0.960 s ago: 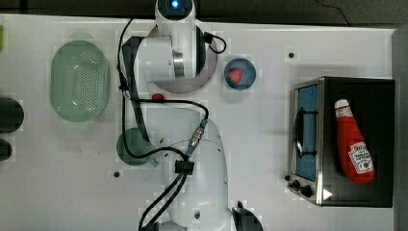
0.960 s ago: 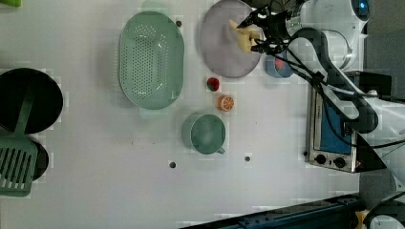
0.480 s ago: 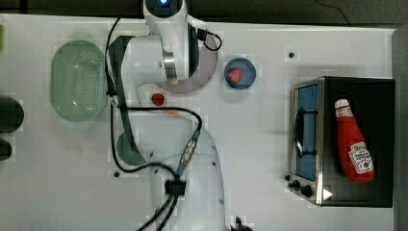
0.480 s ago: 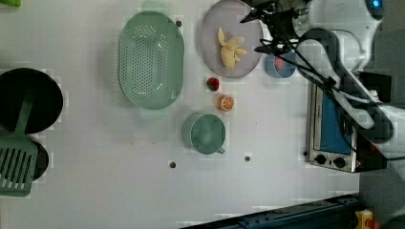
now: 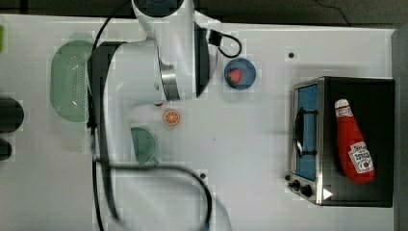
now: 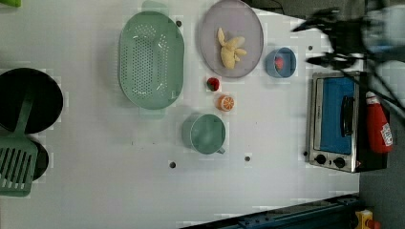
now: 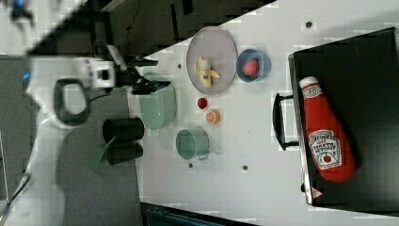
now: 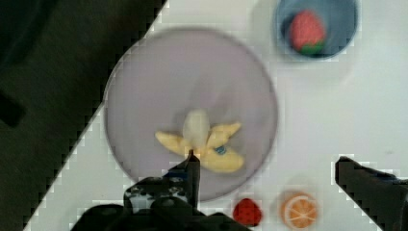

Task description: Pick banana from table and place on plate.

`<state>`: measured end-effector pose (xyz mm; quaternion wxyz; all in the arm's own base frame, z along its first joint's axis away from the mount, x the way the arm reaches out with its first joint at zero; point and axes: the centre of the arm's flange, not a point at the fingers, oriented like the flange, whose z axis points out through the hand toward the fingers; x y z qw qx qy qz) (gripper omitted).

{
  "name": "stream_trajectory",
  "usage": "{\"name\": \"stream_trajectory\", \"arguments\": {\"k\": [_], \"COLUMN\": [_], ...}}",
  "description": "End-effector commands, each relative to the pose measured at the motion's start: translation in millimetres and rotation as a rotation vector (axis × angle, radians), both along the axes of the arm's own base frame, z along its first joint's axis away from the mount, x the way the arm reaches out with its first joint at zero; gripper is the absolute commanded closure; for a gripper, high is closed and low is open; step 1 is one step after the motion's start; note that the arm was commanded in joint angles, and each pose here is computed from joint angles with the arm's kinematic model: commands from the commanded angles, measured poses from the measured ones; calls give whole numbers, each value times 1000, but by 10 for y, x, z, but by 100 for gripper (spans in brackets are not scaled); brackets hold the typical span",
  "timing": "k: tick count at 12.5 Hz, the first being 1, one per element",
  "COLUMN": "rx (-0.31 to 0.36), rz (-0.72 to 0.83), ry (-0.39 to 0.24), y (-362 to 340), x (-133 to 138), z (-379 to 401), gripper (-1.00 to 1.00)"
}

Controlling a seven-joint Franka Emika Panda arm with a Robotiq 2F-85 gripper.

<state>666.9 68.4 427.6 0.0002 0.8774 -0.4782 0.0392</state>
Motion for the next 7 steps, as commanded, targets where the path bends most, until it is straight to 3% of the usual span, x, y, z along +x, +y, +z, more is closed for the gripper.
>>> {"name": "stream_trajectory", "arguments": {"k": [1, 7], "rx": [1, 2], "rz": [-94, -78], "ry": [21, 49], "y": [-514, -753], "x": [-505, -1645], "z": [381, 1304], "gripper": [-100, -100]}}
